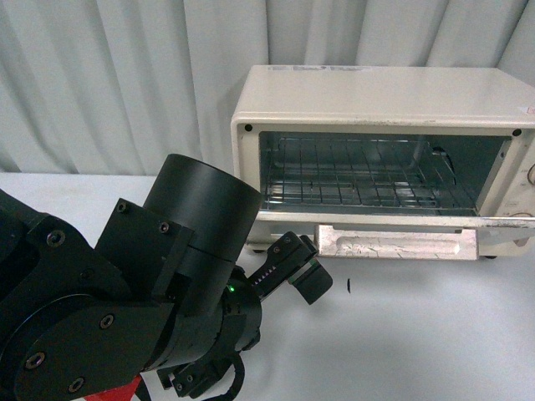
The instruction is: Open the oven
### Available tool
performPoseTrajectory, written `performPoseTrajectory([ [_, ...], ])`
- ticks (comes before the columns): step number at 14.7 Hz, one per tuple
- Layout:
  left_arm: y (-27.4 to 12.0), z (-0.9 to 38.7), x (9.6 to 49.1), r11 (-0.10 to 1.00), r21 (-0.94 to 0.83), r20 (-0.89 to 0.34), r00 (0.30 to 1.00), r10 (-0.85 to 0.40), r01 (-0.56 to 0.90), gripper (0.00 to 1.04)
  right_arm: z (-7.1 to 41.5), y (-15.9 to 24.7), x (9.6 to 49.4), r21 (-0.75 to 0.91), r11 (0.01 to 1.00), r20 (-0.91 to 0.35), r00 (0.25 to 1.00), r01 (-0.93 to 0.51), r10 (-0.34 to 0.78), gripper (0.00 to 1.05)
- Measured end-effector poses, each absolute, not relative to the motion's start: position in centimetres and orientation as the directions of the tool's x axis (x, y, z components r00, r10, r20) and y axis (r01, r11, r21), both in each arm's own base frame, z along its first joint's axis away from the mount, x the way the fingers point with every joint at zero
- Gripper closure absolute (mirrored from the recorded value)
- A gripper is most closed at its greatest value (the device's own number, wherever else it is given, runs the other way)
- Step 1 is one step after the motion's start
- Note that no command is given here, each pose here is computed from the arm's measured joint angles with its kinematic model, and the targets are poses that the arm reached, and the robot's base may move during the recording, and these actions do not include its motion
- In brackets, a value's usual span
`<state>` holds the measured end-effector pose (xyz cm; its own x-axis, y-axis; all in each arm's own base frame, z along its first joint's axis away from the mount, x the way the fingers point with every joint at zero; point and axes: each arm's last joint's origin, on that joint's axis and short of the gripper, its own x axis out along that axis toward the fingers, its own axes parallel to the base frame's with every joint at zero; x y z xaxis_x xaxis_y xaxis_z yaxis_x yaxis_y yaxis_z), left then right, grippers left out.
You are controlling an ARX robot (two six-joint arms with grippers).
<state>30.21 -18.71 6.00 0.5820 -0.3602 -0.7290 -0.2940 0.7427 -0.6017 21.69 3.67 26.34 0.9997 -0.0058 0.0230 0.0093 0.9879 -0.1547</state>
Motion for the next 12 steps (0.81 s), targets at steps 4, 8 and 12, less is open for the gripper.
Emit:
performPoseTrajectory([
  [4, -18.7, 6.0, 30.2, 0.742, -0.603, -0.728, 0.583, -0.361, -0.293, 0.07, 22.2, 1.9, 18.4, -0.029, 1.000, -0.002, 1.000, 0.013, -0.013, 1.03],
  [8, -18.7, 6.0, 30.2, 0.742, -0.602, -0.728, 0.583, -0.361, -0.293, 0.07, 20.0, 1.1, 16.2, -0.018, 1.000, -0.009, 1.000, 0.001, -0.002, 1.03],
  [12, -18.7, 6.0, 30.2, 0.742, -0.602, -0.728, 0.583, -0.361, -0.293, 0.07, 18.5, 0.0, 14.2, -0.015, 1.000, -0.004, 1.000, 0.001, -0.001, 1.03],
])
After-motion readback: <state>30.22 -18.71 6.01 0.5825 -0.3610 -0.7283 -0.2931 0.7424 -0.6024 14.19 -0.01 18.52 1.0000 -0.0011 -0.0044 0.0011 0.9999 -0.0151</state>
